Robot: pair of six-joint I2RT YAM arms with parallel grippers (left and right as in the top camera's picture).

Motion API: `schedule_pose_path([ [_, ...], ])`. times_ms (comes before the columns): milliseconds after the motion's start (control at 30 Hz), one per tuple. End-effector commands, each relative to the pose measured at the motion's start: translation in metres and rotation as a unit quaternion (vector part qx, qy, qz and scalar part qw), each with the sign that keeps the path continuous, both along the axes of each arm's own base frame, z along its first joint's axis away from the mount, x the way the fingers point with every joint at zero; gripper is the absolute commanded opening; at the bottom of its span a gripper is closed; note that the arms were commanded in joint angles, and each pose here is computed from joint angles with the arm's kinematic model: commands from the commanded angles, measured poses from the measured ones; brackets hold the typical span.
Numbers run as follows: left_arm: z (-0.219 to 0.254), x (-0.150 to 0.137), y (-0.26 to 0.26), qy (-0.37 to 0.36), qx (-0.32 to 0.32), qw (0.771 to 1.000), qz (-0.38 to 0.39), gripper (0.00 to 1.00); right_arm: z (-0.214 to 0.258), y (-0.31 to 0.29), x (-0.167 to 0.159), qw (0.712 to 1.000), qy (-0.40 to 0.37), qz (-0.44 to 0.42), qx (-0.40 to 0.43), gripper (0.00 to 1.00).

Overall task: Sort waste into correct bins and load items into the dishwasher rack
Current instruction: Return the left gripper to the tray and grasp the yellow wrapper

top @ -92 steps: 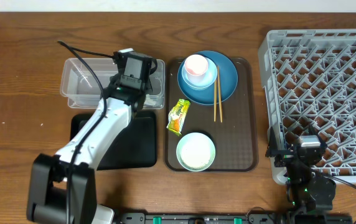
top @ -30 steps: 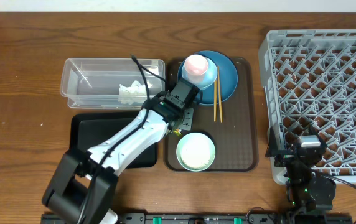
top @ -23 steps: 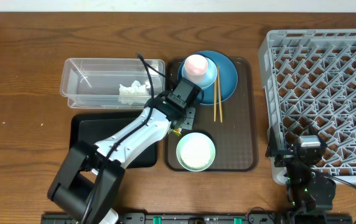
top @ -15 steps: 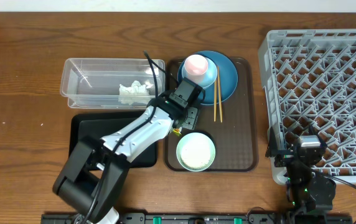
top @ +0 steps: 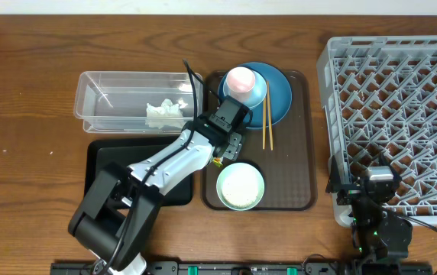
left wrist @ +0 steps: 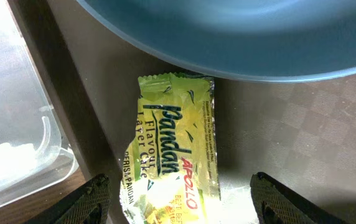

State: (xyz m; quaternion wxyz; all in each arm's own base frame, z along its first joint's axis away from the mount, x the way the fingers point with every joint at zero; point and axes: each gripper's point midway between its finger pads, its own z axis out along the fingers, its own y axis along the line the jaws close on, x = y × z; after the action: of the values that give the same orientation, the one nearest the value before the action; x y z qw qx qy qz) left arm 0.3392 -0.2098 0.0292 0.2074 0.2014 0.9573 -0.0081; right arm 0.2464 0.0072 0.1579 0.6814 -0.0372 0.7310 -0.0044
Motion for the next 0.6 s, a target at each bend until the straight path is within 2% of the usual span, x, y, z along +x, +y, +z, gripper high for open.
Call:
schedule_pose_path([
  [0,-0.012,-0.001,0.002,0.007,0.017,1.000,-0.006,0.74,0.000,-0.002,0.000,1.000,-0.002,-0.004,-0.004,0.99],
  [400,-0.052,-0.009,0.003,0.048,0.031,0.998,-0.011,0.74,0.000,-0.002,0.000,1.000,-0.002,-0.004,-0.004,0.99],
  [567,-0.051,-0.016,-0.009,0.069,-0.001,0.997,-0.024,0.70,0.000,-0.002,0.000,1.000,-0.002,-0.004,-0.004,0.99],
])
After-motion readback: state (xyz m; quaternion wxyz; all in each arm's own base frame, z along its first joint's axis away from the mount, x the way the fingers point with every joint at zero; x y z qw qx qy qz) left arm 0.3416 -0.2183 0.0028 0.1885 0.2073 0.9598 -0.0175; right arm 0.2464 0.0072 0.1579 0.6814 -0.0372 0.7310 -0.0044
